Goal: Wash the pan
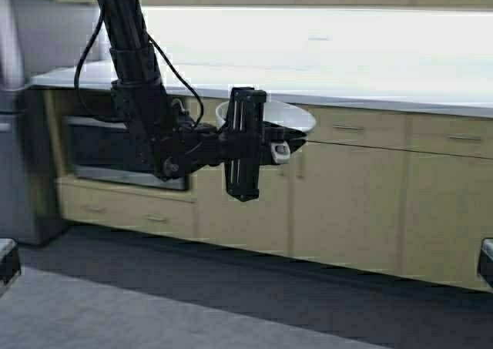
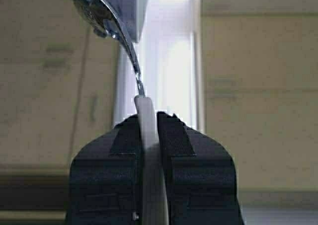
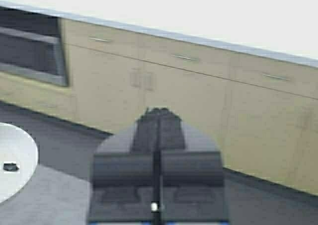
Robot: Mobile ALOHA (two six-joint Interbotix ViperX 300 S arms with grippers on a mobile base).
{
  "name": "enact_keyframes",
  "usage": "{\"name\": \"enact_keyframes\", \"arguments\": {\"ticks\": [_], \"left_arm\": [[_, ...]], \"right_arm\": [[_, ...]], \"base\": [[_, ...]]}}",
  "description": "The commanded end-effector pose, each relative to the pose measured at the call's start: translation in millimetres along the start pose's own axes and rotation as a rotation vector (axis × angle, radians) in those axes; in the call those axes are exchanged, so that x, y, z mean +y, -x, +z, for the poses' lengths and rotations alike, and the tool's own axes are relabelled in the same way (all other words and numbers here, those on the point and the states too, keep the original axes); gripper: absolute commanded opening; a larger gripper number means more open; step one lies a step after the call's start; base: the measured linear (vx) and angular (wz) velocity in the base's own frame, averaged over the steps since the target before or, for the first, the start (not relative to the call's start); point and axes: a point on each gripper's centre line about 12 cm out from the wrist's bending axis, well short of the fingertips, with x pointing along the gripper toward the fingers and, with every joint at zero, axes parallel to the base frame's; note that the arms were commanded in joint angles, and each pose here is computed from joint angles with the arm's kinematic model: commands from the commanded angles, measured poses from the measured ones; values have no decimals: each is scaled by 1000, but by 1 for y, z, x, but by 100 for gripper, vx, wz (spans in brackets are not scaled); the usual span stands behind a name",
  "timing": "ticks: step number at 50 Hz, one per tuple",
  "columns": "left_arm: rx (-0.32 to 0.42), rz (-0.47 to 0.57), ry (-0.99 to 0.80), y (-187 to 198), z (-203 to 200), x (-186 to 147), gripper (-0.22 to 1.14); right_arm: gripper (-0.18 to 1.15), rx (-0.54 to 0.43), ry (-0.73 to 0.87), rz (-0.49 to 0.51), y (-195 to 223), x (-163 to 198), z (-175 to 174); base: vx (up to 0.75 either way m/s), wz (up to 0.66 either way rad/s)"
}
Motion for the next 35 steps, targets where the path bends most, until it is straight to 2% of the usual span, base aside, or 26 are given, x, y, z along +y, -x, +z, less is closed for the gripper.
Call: {"name": "enact_keyframes", "arguments": {"ticks": [1, 16, 35], "left_arm": [[0, -53, -26, -6, 0, -16, 3], [-2, -64, -24, -5, 1, -21, 3], [0, -59, -15, 4, -1, -27, 3]], "right_arm": [[6, -26, -9, -1, -2, 0, 10], [6, 9, -11, 1, -7, 0, 3], [6, 3, -12, 0, -5, 0, 2]], "base": [[13, 78], [12, 65], [11, 58]]}}
